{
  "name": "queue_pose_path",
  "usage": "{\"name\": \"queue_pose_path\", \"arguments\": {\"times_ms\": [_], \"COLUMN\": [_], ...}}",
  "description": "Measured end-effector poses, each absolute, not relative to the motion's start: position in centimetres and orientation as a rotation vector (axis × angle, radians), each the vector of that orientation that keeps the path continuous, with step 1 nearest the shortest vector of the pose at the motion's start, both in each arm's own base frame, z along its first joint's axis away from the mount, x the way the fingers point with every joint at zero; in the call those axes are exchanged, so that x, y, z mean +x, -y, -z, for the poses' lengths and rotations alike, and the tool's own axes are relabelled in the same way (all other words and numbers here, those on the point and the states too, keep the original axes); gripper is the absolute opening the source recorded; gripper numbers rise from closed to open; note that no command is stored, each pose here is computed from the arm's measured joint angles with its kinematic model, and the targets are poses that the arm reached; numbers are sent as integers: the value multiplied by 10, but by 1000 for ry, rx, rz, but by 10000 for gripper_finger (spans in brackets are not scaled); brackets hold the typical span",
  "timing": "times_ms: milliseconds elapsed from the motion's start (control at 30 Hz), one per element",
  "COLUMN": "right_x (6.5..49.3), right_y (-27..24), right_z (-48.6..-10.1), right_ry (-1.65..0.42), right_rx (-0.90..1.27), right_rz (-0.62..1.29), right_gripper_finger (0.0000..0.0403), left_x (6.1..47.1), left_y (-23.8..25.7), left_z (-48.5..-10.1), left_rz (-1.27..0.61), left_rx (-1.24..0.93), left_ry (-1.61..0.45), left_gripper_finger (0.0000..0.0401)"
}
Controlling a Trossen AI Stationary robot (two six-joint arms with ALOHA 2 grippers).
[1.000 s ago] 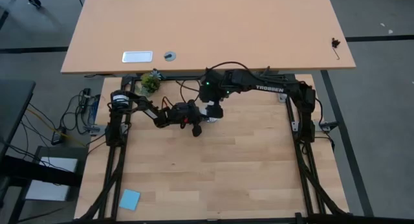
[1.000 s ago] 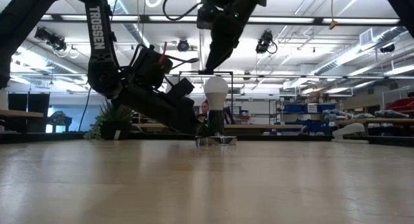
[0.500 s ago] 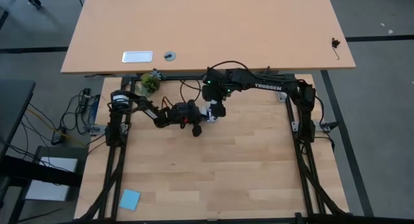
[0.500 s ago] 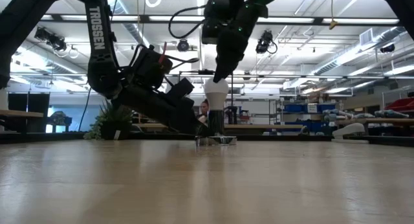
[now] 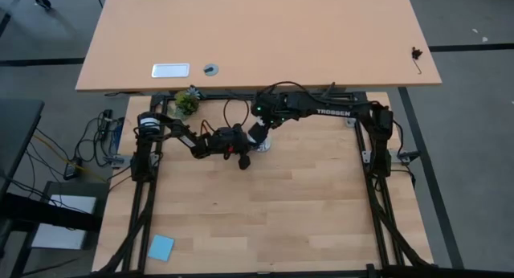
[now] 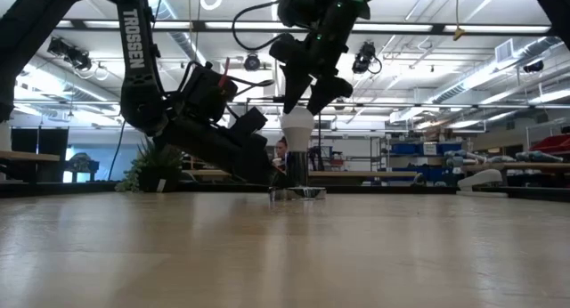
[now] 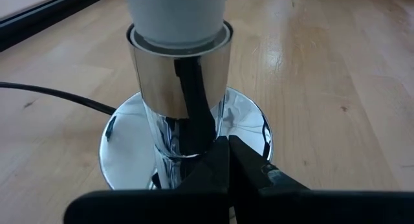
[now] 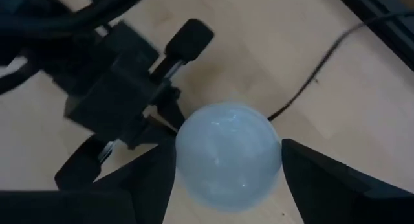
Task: Screw lightbulb
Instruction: Insert the lightbulb into the lamp
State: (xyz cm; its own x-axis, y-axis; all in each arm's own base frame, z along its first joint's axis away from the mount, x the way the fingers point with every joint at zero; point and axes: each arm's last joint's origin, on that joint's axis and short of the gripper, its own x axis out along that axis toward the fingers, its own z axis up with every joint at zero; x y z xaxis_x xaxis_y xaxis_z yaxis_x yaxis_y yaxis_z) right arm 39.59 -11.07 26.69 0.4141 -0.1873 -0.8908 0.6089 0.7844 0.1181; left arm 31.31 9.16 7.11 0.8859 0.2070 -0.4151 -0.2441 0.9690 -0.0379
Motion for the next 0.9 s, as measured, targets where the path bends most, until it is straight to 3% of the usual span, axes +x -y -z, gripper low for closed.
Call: {"name": "queue_pose_path", "arguments": {"times_ms": [200,500,633,900], "right_x": [399,400,397,390], "right_y": [107,109,114,125], "right_z": [-281,-298,-291,-280], "right_ry": [-1021,-1034,-1048,-1089], "right_rx": [310,-129,-151,-123], "right_rz": [411,120,22,10], "right_gripper_finger": [308,325,321,318], "left_x": [313,313,313,313], "left_y": [-92,-92,-92,-92], "left_z": [-71,-71,-71,-71], "left_rz": [-235,-235,-235,-235], "left_rx": [-92,-91,-91,-91], "left_ry": [-421,-421,-421,-421], "left_gripper_finger": [1,1,1,1]}}
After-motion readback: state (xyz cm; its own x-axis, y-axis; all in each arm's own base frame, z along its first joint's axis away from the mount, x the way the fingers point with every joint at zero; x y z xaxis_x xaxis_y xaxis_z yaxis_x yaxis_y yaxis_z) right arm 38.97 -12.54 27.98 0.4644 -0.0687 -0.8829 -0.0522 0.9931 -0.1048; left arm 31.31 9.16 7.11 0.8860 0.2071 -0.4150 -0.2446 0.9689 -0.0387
